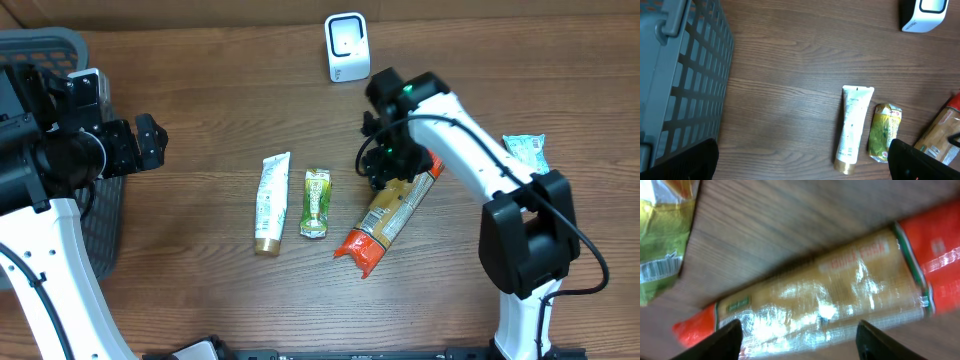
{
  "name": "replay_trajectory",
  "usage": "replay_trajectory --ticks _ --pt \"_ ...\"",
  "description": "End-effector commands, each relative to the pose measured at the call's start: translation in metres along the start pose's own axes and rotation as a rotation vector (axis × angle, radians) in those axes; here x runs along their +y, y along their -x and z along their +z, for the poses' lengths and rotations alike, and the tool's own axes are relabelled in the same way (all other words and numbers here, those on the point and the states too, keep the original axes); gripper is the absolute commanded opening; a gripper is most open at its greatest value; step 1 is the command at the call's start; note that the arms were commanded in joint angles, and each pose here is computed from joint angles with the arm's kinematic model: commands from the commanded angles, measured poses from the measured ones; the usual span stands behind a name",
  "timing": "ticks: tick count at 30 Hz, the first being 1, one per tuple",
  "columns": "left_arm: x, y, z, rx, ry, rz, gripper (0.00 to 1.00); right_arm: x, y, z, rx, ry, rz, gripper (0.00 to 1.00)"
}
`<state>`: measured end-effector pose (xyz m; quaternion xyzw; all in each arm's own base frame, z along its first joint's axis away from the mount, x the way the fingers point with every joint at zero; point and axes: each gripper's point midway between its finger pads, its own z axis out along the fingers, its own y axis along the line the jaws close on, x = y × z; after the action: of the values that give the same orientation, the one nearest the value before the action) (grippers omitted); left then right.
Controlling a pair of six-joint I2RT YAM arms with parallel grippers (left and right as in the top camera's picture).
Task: Scan the item barcode
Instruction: 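Grasp the spaghetti pack's top end and swing it rightward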
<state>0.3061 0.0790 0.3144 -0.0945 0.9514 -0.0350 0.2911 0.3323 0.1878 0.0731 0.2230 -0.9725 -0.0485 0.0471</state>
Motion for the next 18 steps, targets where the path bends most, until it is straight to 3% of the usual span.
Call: replay_trajectory --ticks 1,11,18 --pt "-0.002 0.004 -0.002 -0.013 -0.012 0.015 0.99 -0.022 0.018 0.008 -0.073 -0.103 -0.013 0.74" --pt "-0.002 0.004 -0.002 -0.013 -0.012 0.015 1.0 -0.063 0.056 0.02 -0.26 -0.047 0.115 0.72" --pt "-0.002 0.004 -0.002 -0.013 -0.012 0.015 1.0 -0.075 0.048 0.04 -0.251 -0.02 0.192 0.56"
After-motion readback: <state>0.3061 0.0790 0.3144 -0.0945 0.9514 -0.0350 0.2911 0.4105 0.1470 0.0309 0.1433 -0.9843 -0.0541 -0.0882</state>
